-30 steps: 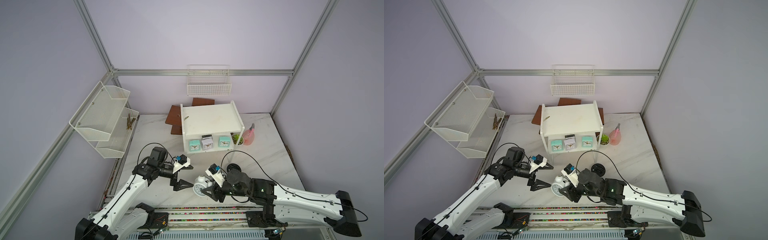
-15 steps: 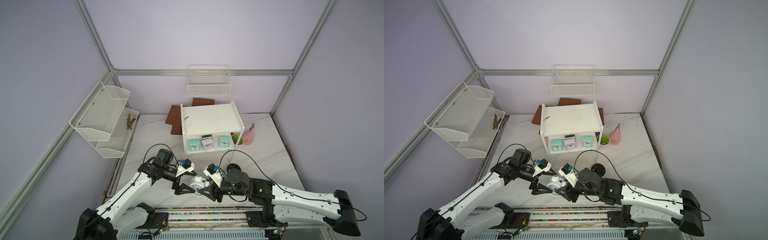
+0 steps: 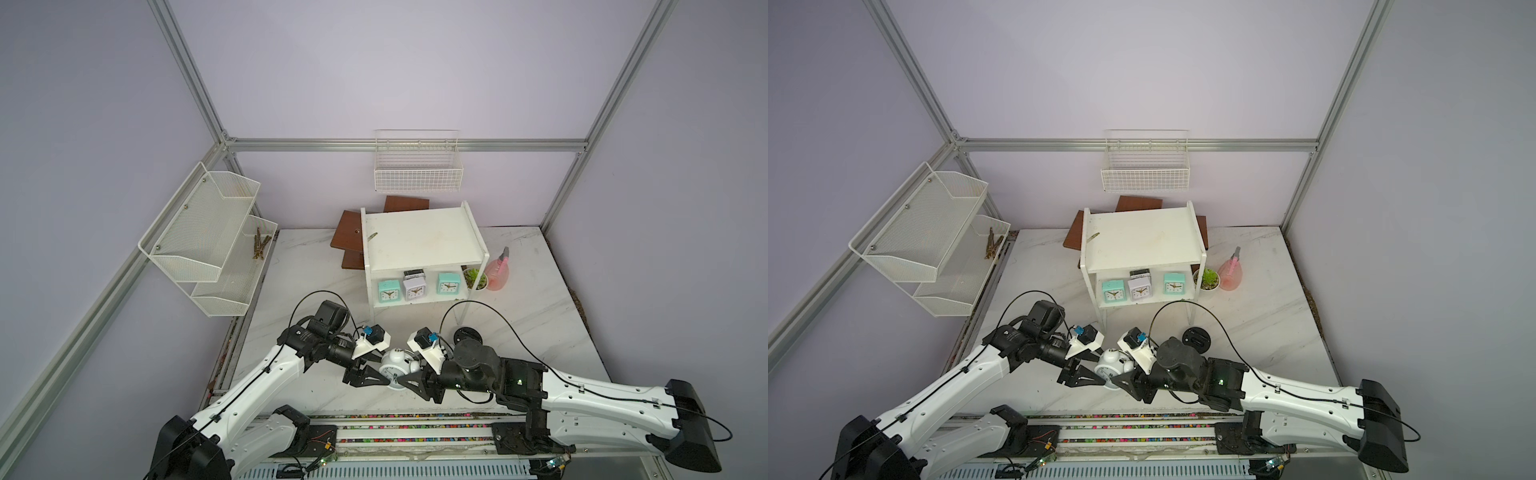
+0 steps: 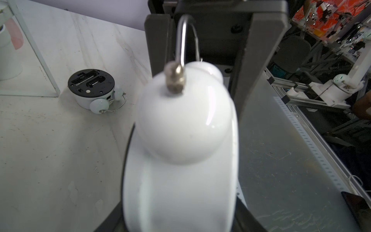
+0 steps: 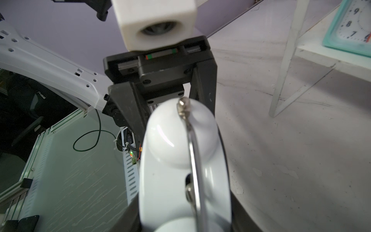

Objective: Place the alarm clocks on the shelf by style
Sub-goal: Pick up the alarm from the center of the board.

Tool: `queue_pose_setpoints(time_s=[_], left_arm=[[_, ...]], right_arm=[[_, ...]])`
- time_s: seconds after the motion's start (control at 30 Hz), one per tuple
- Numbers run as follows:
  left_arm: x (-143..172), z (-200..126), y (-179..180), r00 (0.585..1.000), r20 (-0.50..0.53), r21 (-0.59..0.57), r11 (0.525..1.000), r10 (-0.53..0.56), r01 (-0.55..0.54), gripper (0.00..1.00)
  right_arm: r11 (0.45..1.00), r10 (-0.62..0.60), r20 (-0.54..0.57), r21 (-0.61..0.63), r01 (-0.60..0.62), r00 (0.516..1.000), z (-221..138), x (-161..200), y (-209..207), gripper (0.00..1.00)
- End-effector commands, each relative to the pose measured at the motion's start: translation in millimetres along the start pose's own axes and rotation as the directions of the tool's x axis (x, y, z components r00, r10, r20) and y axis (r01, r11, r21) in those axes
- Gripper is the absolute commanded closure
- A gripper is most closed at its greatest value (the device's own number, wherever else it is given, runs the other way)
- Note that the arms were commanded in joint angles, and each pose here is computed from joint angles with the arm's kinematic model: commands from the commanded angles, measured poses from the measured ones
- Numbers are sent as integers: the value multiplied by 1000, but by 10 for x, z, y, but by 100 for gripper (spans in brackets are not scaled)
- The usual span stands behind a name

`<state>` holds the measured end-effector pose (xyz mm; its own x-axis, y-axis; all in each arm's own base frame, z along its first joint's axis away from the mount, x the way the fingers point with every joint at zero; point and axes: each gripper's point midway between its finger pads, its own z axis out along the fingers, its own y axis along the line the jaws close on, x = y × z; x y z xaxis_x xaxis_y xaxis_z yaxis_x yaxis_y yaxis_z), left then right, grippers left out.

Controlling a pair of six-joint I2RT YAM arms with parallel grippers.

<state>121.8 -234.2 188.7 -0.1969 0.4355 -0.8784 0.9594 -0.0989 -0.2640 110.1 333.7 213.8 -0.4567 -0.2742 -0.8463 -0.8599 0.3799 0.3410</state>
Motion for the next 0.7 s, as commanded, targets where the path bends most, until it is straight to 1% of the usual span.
queue_pose_setpoints(time_s=[0.0,0.07,0.1,0.13,0.17,0.2,0.23,0.27,0.3,0.4,0.47,0.5,0.57,0.67], left_arm=[[-29,0,-11,1000,3,3,1000,28,-28,54],[-35,-1,-6,999,2,2,999,32,-32,61],[-38,-1,1,1000,1,1,1000,30,-30,66],[-47,-3,12,1000,-1,-3,1000,30,-30,72],[-53,-5,25,1000,-5,-7,1000,28,-28,74],[-61,-9,48,1000,-9,-16,1000,20,-20,75],[-70,-14,82,1000,-15,-30,999,9,-9,76],[-80,-20,118,1000,-23,-48,999,0,-1,76],[-85,-30,163,999,-31,-71,997,-14,12,76],[-98,-86,296,997,-61,-161,986,-41,31,77],[-119,-133,389,996,-65,-228,973,-53,36,77],[-142,-163,418,997,-62,-261,965,-51,33,77],[-200,-217,465,998,-45,-314,949,-40,24,77],[-317,-301,489,1000,-11,-372,928,-15,10,77]], right_arm=[[1000,-10,97,-2,10,995,-72,-216,38,58],[1000,-2,98,10,1,995,-75,-208,13,55],[1000,2,99,12,-3,995,-79,-204,6,54],[1000,10,100,18,-11,995,-83,-197,-8,51],[1000,18,105,24,-20,994,-97,-204,-18,46],[999,29,113,35,-33,993,-115,-211,-40,39],[998,43,124,44,-49,991,-138,-214,-60,28],[997,56,137,53,-64,989,-167,-227,-81,20],[993,81,158,74,-94,984,-202,-247,-126,1],[968,183,222,131,-216,958,-329,-308,-267,0],[933,267,282,165,-321,921,-438,-361,-376,0],[909,317,315,168,-382,894,-491,-376,-421,0],[860,403,380,153,-486,833,-565,-404,-498,0],[750,541,486,89,-655,686,-630,-397,-647,0]])
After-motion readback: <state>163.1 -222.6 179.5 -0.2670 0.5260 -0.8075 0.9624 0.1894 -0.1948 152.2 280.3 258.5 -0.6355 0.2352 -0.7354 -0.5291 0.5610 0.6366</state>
